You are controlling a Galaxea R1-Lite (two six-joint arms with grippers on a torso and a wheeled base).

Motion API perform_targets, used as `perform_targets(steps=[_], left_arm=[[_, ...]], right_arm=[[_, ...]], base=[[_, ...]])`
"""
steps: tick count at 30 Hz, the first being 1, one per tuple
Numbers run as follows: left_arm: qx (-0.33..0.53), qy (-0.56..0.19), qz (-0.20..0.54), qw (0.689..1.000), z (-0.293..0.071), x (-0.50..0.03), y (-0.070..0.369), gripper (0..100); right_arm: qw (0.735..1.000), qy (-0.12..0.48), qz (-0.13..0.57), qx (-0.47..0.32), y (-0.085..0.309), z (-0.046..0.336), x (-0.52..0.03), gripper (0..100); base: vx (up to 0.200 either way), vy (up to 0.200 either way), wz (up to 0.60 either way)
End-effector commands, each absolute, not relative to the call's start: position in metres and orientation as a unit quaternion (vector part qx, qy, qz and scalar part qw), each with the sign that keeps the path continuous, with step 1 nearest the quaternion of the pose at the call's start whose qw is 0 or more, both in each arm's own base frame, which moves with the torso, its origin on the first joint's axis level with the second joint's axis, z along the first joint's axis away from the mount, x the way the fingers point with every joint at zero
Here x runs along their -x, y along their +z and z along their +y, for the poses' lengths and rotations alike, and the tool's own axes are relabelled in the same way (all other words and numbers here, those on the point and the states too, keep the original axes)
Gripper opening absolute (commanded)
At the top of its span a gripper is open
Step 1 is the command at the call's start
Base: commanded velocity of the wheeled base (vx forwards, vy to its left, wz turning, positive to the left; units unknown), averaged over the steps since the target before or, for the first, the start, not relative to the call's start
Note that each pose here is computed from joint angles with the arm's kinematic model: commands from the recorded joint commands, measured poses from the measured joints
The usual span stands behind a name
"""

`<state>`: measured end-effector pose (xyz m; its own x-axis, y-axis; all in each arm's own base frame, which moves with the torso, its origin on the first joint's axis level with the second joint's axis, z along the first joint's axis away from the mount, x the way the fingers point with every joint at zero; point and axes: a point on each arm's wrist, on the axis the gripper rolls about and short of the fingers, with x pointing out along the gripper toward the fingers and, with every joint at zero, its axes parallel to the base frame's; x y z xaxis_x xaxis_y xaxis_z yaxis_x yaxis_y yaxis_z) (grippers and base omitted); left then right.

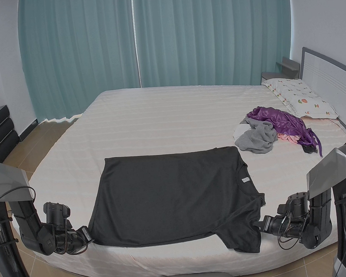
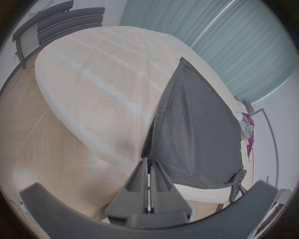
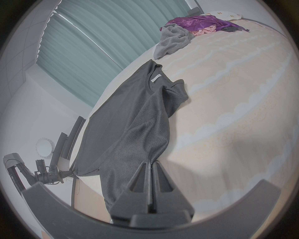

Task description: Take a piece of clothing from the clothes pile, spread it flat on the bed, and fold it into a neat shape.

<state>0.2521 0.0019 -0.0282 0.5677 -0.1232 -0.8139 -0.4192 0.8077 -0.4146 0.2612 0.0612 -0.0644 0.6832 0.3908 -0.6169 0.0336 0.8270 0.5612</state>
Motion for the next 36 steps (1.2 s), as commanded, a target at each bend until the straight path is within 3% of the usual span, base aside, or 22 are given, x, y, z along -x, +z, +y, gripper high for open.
perform_targets(steps=[1, 12, 20, 36], left_arm=[[0.298, 0.089, 0.456, 0.834, 0.002, -0.252, -0.028, 0], [0.298, 0.088, 0.451, 0.837, 0.002, -0.253, -0.026, 0], [0.298, 0.087, 0.426, 0.85, 0.005, -0.245, -0.006, 0], [0.276, 0.077, 0.421, 0.861, 0.005, -0.233, 0.005, 0]], right_arm=[[0.875, 0.1, 0.384, -0.277, -0.062, 0.06, -0.26, 0], [0.875, 0.081, 0.373, -0.299, -0.041, 0.039, -0.245, 0], [0.861, 0.117, 0.377, -0.32, -0.016, 0.03, -0.22, 0], [0.852, 0.105, 0.4, -0.322, -0.004, 0.023, -0.206, 0]], base=[[0.0, 0.0, 0.0], [0.0, 0.0, 0.0], [0.0, 0.0, 0.0], [0.0, 0.0, 0.0]])
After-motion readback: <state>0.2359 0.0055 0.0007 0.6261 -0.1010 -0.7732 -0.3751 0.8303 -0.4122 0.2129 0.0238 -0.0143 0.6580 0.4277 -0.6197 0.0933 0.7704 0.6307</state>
